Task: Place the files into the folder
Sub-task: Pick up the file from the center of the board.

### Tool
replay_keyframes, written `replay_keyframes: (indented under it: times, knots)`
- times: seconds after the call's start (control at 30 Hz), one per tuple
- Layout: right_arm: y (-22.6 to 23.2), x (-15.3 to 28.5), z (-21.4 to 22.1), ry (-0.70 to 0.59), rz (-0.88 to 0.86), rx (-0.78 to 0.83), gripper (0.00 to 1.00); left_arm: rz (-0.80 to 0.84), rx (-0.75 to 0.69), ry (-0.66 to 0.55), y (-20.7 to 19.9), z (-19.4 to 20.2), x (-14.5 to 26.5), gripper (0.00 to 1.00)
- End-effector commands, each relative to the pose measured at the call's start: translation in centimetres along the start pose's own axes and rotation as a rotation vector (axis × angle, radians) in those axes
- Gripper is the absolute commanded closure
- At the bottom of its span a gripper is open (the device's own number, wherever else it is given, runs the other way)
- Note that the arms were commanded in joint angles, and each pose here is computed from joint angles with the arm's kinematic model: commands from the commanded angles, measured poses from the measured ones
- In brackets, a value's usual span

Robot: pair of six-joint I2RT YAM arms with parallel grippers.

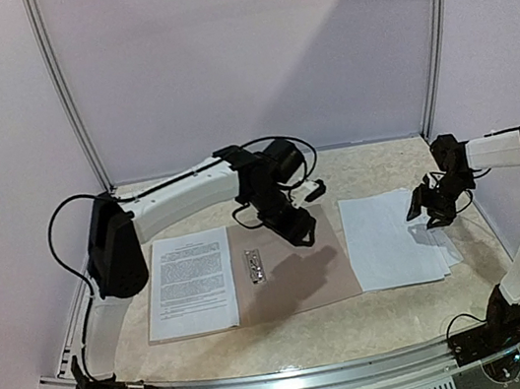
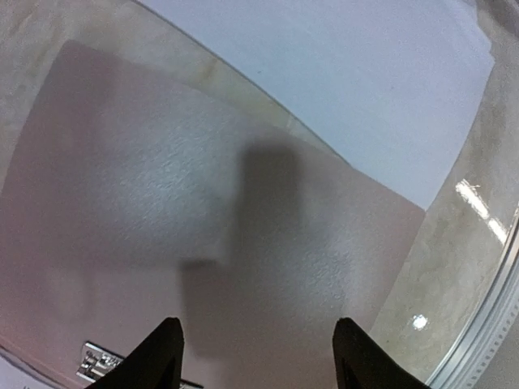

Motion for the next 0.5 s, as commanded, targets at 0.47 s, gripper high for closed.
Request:
replay_keyframes:
  times: [0.47]
  knots:
    - [-2.2, -1.4, 0.9, 0.019, -0.016, -0.037, 0.36, 0.077, 0.054, -0.153, -6.6, -4.6, -10.1, 0.44]
Point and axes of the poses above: each gripper's point midway between its finger pads, its own x axis back along the fingers, its own y axis along the line the jaws close on, z = x × y, the point moved 1 cm from there along x, back along the fingers, and after that the axes turned 5 degrees about x, right-handed, at the moved point
